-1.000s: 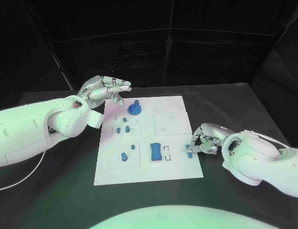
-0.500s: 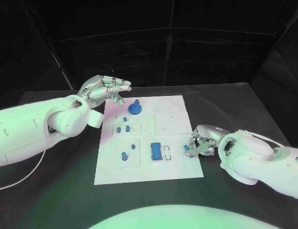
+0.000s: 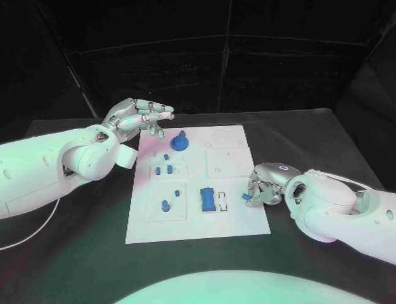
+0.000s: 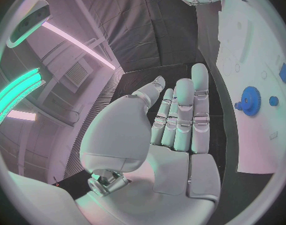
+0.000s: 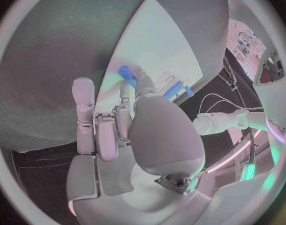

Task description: Assemble the parts on the task board

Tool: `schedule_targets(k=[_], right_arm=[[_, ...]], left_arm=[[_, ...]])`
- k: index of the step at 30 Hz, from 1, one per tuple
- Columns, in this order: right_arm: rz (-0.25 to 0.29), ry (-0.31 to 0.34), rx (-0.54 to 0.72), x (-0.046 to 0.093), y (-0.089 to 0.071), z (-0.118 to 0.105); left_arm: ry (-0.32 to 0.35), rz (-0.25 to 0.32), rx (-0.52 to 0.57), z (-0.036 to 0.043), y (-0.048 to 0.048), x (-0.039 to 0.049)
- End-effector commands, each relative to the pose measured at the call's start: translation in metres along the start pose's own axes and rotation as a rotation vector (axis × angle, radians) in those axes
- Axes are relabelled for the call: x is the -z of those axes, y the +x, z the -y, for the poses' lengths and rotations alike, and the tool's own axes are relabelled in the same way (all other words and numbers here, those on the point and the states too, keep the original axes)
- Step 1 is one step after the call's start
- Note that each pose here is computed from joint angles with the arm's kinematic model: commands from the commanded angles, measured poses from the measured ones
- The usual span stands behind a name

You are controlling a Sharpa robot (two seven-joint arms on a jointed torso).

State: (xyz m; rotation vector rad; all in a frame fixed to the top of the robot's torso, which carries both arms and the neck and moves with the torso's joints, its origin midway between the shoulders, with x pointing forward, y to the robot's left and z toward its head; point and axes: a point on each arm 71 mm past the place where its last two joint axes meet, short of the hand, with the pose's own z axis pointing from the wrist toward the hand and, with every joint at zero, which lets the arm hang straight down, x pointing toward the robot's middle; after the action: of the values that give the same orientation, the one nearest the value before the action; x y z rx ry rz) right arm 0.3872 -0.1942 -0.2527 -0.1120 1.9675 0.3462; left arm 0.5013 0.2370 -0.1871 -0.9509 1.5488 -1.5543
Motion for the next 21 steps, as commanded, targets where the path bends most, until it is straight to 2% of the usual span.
schedule_targets(k=[1,10,21], right_arm=[[-0.032,0.007,0.100,-0.0005,0.0061,0.0018],[-0.038,0.013,0.034,0.0002,0.0064,-0.0004],[-0.008,0.012,-0.067,0.0019,0.0038,-0.0057]], left_arm=[[0.008,-0.007,0.006,0.0015,0.0007,0.0001],[0.008,-0.007,0.006,0.0016,0.0008,0.0002],[0.008,-0.007,0.006,0.0015,0.0009,0.0000]])
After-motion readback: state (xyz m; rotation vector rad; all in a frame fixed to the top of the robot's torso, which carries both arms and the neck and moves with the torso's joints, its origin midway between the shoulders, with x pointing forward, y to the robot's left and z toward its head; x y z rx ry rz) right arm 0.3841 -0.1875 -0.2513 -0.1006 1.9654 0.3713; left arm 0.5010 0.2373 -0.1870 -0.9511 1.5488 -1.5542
